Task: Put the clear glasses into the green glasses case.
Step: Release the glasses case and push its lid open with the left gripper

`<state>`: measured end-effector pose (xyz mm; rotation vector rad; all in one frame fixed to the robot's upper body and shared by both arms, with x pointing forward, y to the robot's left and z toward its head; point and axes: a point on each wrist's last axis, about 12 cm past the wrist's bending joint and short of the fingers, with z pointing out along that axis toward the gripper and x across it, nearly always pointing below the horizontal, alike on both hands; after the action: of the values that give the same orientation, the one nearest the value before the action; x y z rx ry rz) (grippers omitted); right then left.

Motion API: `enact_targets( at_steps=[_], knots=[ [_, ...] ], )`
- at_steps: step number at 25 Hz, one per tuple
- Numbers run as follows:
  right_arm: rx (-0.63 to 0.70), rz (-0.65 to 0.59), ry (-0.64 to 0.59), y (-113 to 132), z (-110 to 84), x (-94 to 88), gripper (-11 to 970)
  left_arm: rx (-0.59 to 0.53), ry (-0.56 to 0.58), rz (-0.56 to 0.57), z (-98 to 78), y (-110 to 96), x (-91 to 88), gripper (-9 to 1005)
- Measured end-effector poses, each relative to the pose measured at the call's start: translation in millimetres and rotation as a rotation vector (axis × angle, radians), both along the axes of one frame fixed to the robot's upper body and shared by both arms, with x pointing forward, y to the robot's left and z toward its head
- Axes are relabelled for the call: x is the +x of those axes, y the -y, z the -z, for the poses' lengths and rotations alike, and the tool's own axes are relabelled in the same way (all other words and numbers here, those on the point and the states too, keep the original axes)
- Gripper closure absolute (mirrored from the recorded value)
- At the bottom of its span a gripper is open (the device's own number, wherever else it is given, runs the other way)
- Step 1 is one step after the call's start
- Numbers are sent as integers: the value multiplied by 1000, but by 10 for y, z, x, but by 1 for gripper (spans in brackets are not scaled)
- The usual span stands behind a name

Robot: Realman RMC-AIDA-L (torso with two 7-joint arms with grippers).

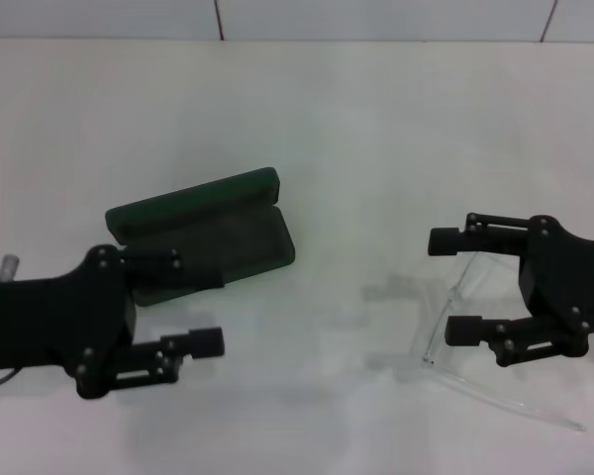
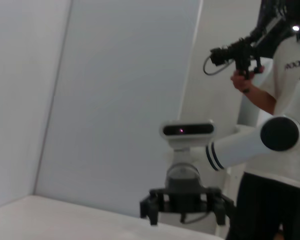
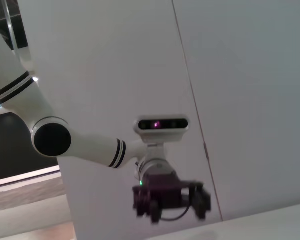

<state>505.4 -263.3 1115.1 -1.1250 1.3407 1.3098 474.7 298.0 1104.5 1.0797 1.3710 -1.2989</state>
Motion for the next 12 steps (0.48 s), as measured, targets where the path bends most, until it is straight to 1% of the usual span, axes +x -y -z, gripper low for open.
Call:
enact_targets(
  at_steps=[5, 10, 12],
  knots=[
    [9, 5, 12, -9, -1, 3, 102, 44, -15, 43, 25, 67, 9, 407],
    [29, -8, 33, -33, -33, 9, 103, 35, -24, -9, 28, 75, 61, 405],
    [34, -9, 38, -37, -38, 9, 103, 31, -26, -15, 28, 76, 63, 358]
  ],
)
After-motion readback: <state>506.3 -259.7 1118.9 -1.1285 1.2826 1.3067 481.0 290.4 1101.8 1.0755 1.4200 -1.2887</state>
